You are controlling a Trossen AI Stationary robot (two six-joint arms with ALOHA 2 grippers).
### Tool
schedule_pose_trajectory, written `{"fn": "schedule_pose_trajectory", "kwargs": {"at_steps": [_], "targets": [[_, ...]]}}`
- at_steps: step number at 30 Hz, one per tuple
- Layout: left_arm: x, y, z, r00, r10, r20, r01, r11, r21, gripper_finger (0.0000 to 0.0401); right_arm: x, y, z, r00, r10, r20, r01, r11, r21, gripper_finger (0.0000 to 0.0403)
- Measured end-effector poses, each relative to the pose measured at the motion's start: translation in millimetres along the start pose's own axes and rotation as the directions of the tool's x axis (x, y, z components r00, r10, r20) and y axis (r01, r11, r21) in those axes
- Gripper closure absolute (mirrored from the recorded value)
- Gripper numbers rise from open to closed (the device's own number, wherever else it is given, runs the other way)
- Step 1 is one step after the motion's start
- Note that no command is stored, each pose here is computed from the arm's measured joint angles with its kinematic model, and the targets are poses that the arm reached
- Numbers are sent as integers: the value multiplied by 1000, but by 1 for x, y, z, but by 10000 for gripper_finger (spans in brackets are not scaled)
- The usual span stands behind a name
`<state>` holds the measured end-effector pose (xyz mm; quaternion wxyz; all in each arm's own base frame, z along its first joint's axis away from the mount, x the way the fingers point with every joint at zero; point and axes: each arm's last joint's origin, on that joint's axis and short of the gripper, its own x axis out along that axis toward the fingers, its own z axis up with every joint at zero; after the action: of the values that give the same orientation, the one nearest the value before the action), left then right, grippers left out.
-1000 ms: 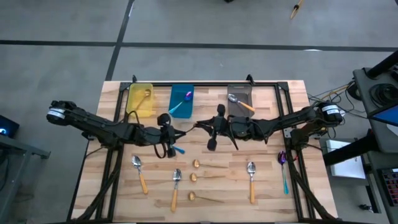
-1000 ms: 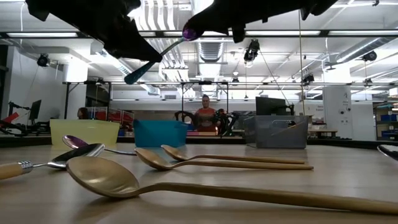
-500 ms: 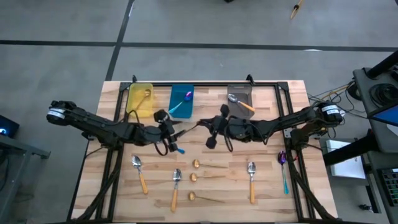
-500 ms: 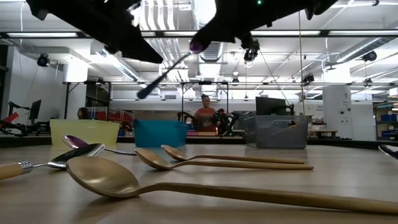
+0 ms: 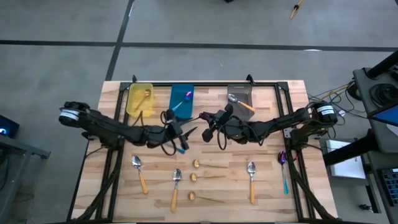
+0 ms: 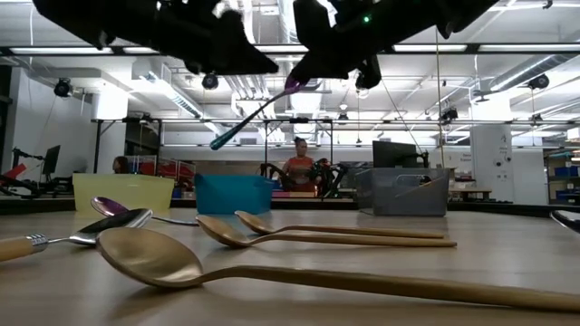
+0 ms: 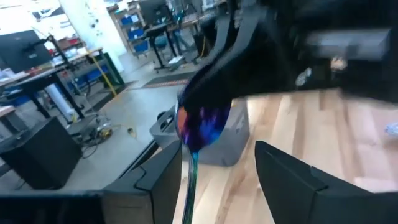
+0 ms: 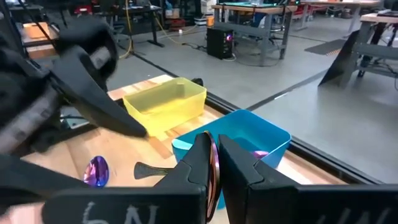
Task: Sort silverware by color (type)
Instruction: Put the blue spoon into the blue bin
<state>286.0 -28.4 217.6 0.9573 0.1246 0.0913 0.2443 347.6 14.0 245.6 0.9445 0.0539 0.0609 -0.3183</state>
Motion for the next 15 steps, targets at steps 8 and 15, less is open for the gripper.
{"fn": "schedule_pose_trajectory", "kwargs": {"at_steps": [8, 15], "targets": [[27, -6, -7, 996, 67, -56, -65, 997, 39, 245, 0, 0, 0, 1000, 1, 0, -1, 1000, 2, 391], [31, -7, -7, 987, 138, -87, -131, 988, 82, 275, 0, 0, 0, 1000, 0, 0, 0, 1000, 2, 391]]}}
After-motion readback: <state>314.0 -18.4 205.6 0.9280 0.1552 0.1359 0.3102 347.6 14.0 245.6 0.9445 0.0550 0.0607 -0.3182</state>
